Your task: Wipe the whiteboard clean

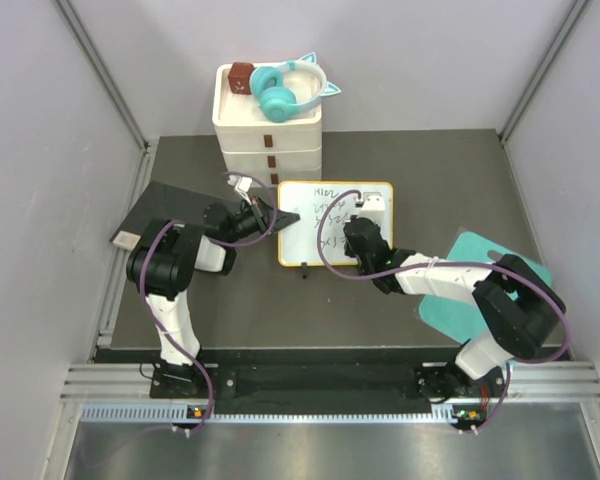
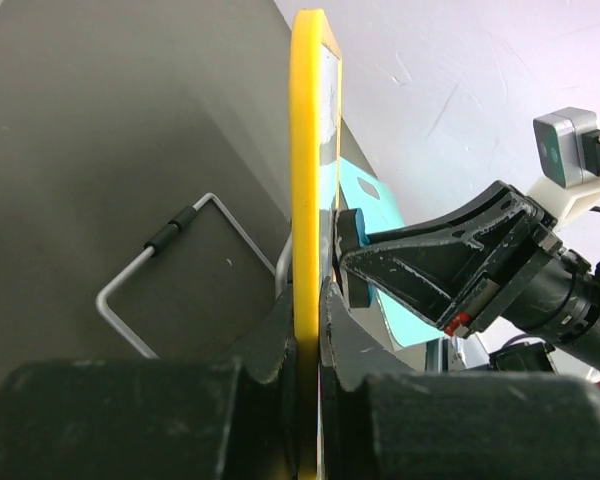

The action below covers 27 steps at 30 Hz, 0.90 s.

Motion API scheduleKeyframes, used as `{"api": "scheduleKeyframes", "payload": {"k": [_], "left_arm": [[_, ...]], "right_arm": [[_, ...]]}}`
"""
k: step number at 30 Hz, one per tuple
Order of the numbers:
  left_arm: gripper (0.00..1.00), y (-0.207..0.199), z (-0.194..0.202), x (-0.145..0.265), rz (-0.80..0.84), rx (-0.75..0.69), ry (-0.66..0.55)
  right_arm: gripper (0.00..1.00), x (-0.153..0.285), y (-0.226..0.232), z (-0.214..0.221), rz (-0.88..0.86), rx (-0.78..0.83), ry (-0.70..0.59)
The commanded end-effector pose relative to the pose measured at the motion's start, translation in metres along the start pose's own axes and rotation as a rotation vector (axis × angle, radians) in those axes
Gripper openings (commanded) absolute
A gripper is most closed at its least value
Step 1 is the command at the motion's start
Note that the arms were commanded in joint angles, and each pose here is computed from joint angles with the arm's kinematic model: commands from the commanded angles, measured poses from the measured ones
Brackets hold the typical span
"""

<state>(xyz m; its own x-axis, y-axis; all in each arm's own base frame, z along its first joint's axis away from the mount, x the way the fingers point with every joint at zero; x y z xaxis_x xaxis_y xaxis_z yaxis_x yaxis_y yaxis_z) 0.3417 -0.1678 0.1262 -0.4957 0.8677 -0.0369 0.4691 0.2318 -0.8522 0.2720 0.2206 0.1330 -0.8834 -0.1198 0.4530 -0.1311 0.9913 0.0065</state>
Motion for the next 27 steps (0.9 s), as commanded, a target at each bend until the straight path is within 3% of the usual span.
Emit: {"api": "scheduleKeyframes", "payload": {"k": [1,17,21,27], "left_arm": [[0.0,0.04,0.024,0.018,-0.153,-0.03,0.04],[0.0,0.038,0.029,0.022,-0.142,-0.057,0.103],[0.0,0.037,0.031,0.024,-0.144,-0.058,0.105],[0.0,0.037,0.031,0.024,-0.138,-0.055,0.107]], "right_arm": [[0.0,-0.019,0.005,-0.003,0.066,-0.057,-0.079],[0.0,-0.014,0.147,0.031,-0.226,0.076,-0.042],[0.0,-0.024,0.136,0.032,-0.16,0.014,-0.01],[0.0,-0.038,0.069,0.051,0.014,-0.083,0.066]]}}
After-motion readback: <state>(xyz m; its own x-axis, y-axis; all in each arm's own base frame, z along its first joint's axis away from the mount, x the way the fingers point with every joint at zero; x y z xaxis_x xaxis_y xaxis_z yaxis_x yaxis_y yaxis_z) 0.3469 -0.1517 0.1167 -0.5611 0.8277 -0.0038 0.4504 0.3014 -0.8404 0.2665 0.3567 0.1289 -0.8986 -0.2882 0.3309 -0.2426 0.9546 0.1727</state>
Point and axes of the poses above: each gripper's point midway between its finger pads, its own x axis back along the fingers, its own y axis along the line the jaws close on, z = x × y, the point moved 8 cm from there along x, back along the fingers, and after that the axes turned 7 degrees about x, right-handed, at the moved point
